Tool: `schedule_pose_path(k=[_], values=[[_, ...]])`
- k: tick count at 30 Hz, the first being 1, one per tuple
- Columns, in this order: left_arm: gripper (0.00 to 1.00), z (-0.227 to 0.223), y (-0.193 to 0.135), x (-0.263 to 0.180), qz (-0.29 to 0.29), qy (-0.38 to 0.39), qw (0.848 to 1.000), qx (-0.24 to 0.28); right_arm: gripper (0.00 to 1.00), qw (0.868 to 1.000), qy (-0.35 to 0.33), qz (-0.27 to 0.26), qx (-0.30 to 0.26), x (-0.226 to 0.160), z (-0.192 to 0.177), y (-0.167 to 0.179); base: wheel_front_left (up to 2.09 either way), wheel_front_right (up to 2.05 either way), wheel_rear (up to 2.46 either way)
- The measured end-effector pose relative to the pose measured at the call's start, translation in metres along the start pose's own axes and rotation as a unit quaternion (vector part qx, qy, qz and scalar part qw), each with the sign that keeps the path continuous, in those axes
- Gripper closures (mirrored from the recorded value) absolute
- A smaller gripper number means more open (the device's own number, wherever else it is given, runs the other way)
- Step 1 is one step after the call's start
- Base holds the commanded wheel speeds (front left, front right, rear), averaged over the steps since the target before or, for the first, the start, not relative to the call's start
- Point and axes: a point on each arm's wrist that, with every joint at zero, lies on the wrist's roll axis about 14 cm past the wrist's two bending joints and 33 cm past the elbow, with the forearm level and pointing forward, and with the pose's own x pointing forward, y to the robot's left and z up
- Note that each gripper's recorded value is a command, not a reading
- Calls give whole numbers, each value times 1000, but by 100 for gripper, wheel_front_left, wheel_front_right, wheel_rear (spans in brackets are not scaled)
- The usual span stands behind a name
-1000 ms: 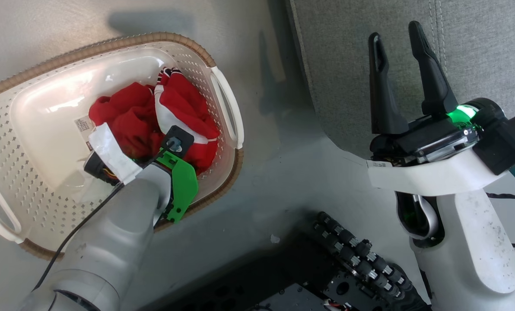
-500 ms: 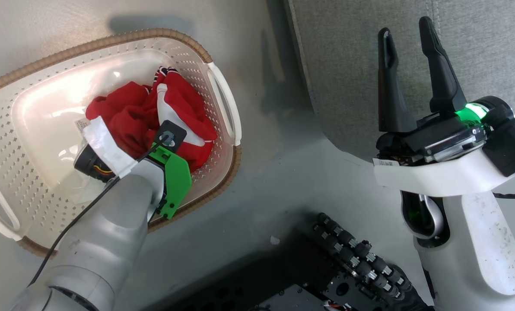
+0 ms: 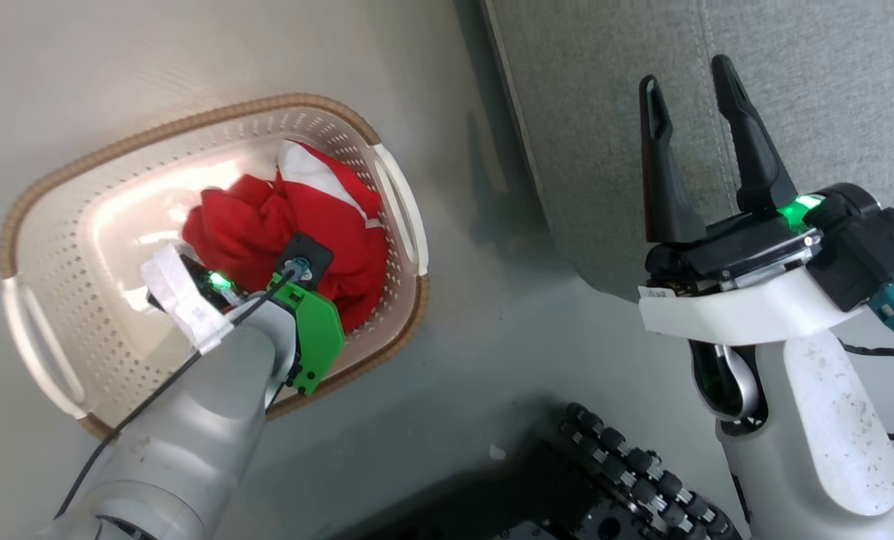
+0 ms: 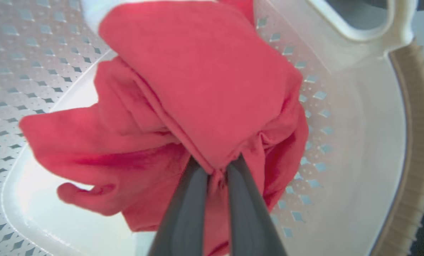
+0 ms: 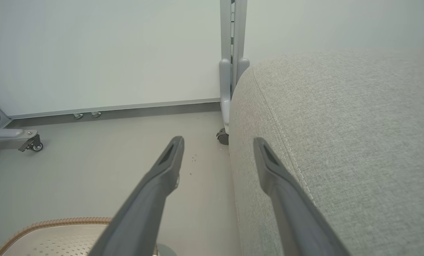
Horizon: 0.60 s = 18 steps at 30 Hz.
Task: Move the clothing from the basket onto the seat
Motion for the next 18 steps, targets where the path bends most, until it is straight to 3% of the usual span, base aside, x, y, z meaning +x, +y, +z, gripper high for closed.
schedule_pose_path(k=[11,18], values=[[100,60,-3,-54,33,-121,992,13,0,1000,-19,1,-6,-19,25,5,0,0,0],[100,119,-17,-101,46,-225,973,6,0,999,-30,8,-5,-36,39,14,0,0,0]])
